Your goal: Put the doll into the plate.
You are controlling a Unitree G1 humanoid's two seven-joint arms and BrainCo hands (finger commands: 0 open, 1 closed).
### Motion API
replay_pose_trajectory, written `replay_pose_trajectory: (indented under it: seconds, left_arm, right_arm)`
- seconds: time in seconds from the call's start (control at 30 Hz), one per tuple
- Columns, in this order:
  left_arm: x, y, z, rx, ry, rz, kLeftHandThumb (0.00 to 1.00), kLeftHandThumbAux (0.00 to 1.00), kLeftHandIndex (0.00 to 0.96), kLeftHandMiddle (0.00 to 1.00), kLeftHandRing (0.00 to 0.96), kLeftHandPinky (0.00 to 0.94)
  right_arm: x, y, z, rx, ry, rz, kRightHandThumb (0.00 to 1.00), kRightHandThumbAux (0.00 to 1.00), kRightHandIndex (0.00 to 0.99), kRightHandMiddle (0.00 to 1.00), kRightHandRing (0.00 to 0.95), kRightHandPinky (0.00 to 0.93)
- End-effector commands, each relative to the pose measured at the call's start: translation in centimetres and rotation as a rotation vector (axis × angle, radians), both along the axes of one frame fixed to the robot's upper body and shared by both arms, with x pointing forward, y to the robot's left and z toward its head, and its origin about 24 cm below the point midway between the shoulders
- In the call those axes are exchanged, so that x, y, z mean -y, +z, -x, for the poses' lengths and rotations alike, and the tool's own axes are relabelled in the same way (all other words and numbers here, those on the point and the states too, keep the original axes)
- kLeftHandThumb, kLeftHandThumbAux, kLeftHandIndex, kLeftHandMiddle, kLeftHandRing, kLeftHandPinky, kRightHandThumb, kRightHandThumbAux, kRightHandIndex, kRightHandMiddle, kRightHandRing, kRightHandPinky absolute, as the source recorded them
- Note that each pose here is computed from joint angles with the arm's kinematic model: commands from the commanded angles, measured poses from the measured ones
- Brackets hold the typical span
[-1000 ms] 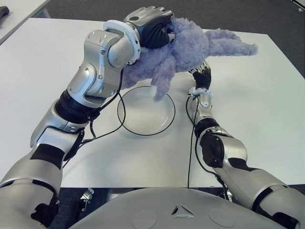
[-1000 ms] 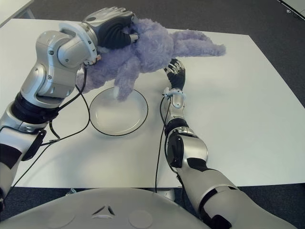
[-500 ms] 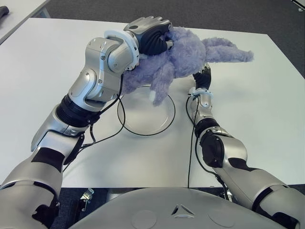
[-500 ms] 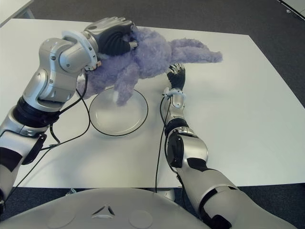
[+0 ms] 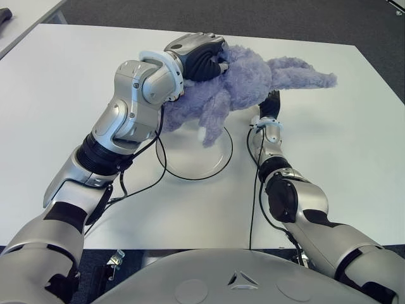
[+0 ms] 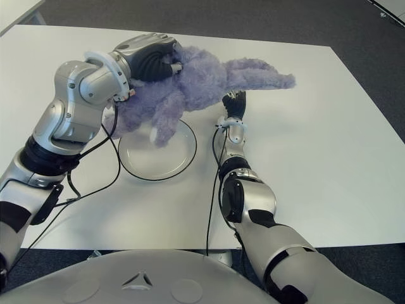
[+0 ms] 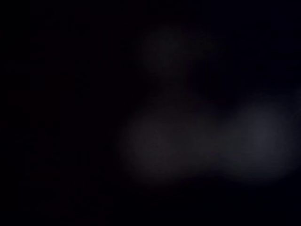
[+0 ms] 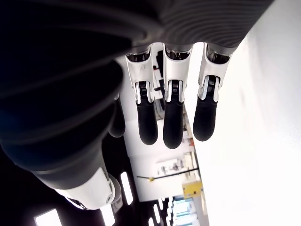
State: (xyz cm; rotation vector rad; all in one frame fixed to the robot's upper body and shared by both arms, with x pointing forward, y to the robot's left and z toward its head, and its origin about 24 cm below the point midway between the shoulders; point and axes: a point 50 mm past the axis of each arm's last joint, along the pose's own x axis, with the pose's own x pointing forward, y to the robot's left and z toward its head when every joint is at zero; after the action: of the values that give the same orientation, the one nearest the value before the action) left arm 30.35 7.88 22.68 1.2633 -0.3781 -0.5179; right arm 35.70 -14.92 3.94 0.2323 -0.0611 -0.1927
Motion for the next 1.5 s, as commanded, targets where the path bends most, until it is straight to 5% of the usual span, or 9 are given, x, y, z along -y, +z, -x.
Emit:
replay_pose_trajectory:
  seconds: [0.03, 0.33, 0.6, 1.13, 1.5]
  left_arm:
    - [-0.7, -0.8, -0.2, 0.001, 0.027, 0.046, 0.964, 0.612, 0.746, 0.501, 0.783, 0.634]
    - [-1.1, -2.0, -0.2, -0.024, 0.027, 0.079, 0.966, 0.611, 0.729, 0.502, 0.708, 0.410]
    - [-1.3, -2.5, -0.3, -0.042, 0.058, 0.084, 0.966, 0.611, 0.715, 0.503, 0.701, 0.536]
    - [-1.7, -3.9, -0.2, -0.072, 0.089, 0.096, 0.969, 0.610, 0.714, 0.503, 0.683, 0.441]
    - [-1.8, -5.2, -0.1, -0.116, 0.098, 0.105, 0.968, 0.611, 0.715, 0.503, 0.684, 0.514]
  right_arm:
    - [0.0, -10.2, 7.5, -0.394, -0.043, -0.093, 0.328, 0.827, 0.245, 0.290, 0.302, 0.339]
    - [0.1, -10.2, 7.4, -0.395, -0.050, -0.090, 0.322, 0.830, 0.246, 0.291, 0.301, 0.332]
    - [0.1, -10.2, 7.4, -0.400, -0.048, -0.080, 0.312, 0.820, 0.245, 0.293, 0.302, 0.336]
    - [0.3, -10.1, 7.4, -0.392, -0.050, -0.070, 0.306, 0.812, 0.240, 0.307, 0.321, 0.346]
    - [0.4, -10.1, 7.5, -0.390, -0.052, -0.070, 0.315, 0.799, 0.246, 0.309, 0.329, 0.355]
